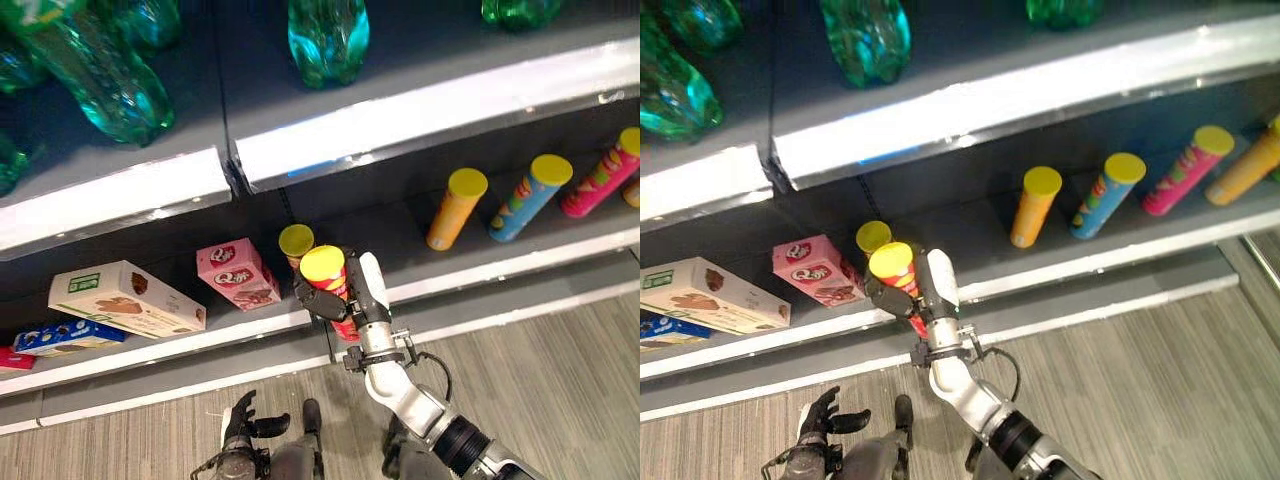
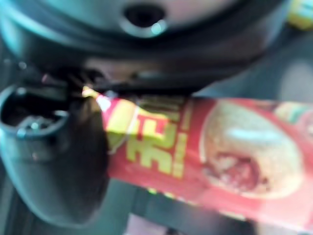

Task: Put the goods on the table back onto the shelves and tidy them up.

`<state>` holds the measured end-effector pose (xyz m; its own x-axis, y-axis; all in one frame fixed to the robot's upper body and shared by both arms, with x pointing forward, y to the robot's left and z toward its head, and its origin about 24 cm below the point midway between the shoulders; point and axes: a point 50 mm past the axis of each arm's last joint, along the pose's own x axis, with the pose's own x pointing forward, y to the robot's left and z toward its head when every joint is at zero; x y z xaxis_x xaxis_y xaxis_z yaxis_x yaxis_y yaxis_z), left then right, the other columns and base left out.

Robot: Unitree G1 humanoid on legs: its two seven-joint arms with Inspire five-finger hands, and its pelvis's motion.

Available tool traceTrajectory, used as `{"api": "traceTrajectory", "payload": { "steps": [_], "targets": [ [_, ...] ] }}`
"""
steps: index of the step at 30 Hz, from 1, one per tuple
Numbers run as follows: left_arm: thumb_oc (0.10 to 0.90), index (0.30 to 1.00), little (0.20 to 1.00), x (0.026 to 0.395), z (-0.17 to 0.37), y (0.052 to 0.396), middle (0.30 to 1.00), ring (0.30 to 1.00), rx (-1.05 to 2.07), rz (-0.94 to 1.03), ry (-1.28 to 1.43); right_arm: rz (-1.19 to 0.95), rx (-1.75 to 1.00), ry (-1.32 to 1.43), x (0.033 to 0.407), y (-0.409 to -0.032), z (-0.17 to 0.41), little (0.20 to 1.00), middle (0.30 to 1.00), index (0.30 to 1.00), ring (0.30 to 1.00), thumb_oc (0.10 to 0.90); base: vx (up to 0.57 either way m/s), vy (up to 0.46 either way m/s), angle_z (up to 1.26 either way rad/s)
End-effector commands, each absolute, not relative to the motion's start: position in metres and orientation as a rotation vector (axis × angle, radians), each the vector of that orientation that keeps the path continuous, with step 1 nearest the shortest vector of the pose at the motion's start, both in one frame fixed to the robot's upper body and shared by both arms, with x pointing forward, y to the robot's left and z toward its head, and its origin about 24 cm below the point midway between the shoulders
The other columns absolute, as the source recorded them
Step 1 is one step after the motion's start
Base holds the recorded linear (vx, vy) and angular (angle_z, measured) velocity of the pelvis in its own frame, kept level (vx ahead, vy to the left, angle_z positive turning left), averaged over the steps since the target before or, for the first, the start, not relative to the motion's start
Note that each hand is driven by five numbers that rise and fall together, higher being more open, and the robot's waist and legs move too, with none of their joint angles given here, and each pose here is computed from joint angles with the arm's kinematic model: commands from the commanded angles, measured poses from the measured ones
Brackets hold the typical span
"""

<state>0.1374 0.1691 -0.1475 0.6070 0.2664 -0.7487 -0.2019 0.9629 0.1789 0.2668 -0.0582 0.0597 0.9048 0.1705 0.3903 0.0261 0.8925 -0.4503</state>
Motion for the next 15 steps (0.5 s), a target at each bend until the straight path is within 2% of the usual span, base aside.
{"api": "traceTrajectory", "payload": {
  "steps": [1, 5, 15],
  "targets": [
    [0.8, 0.9, 0.9, 0.072, -0.169, 0.154, 0.9, 0.9, 0.223, 0.09, 1.074, 0.037, -0.255, -0.79, 0.26, -0.037, 0.129, 0.3, 0.3, 0.3, 0.3, 0.4, -0.13, -0.114, 0.13],
    [0.8, 0.9, 0.9, 0.087, -0.165, 0.147, 0.9, 0.9, 0.258, 0.033, 1.011, -0.012, -0.267, -0.826, 0.267, -0.036, 0.136, 0.3, 0.3, 0.3, 0.3, 0.4, -0.17, -0.041, 0.15],
    [0.8, 0.9, 0.9, 0.067, -0.17, 0.156, 0.9, 0.9, 0.255, 0.069, 1.098, -0.164, -0.346, -0.992, 0.28, -0.045, 0.169, 0.3, 0.3, 0.3, 0.3, 0.4, -0.03, 0.027, 0.04]
  ]
}}
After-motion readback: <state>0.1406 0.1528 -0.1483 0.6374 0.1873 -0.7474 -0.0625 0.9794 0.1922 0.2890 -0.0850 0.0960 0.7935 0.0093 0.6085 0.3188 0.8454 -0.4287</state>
